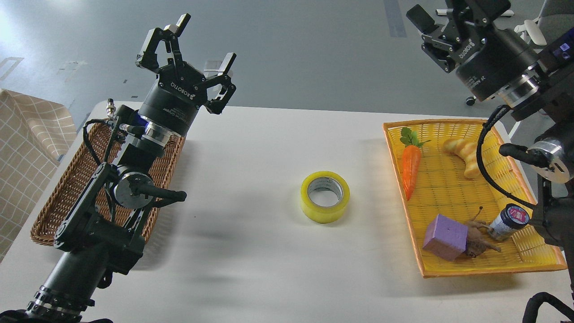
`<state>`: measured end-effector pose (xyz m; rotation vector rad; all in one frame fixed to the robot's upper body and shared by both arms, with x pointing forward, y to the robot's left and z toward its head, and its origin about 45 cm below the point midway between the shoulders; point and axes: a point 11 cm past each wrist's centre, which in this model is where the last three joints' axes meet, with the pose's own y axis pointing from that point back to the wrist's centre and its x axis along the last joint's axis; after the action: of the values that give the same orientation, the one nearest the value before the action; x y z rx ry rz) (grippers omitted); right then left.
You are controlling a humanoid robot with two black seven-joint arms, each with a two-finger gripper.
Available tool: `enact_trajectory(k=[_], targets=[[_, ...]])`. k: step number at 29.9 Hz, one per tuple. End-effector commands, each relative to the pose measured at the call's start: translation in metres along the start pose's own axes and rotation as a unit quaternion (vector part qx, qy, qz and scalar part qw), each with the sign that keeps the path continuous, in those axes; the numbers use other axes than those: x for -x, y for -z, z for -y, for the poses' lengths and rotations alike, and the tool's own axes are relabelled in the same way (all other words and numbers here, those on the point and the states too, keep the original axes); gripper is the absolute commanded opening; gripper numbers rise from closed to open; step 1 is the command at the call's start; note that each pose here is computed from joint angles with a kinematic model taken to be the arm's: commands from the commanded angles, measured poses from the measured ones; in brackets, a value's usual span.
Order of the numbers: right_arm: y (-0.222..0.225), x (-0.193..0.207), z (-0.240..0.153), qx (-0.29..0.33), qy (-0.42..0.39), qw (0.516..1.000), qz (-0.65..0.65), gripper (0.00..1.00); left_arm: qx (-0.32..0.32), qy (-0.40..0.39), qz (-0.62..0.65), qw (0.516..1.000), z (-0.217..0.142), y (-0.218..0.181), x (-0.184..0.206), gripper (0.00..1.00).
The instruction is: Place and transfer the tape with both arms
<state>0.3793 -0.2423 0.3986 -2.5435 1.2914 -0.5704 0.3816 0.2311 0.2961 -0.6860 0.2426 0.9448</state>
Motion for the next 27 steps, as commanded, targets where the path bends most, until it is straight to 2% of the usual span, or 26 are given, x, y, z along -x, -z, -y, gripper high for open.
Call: enact_trajectory(k=[1,4,8,16,21,27], targets=[[0.004,-0.017,-0.022,-0.026,-0.032,0.998,0.056,1.00,0.000,0.014,0.000,1.000,-0.001,0.000,0.003,0.98],[-0.001,-0.026,-0.040,-0.031,-0.067,0.994,0.074,1.00,0.007,0.031,-0.007,0.999,-0.001,0.001,0.010,0.98],[-0.006,-0.020,-0.059,-0.052,-0.104,0.988,0.105,1.00,0.013,0.037,-0.020,0.999,-0.001,0.006,0.017,0.98],[-0.011,-0.008,-0.066,-0.065,-0.120,0.982,0.132,1.00,0.015,0.035,-0.037,0.999,0.004,0.016,0.024,0.98],[-0.014,-0.007,-0.066,-0.060,-0.120,0.982,0.134,1.00,-0.026,0.015,-0.002,1.000,0.006,0.030,0.023,0.98],[-0.019,-0.008,-0.069,-0.051,-0.122,0.982,0.135,1.00,-0.112,0.059,0.116,0.985,-0.002,0.066,0.040,0.98]])
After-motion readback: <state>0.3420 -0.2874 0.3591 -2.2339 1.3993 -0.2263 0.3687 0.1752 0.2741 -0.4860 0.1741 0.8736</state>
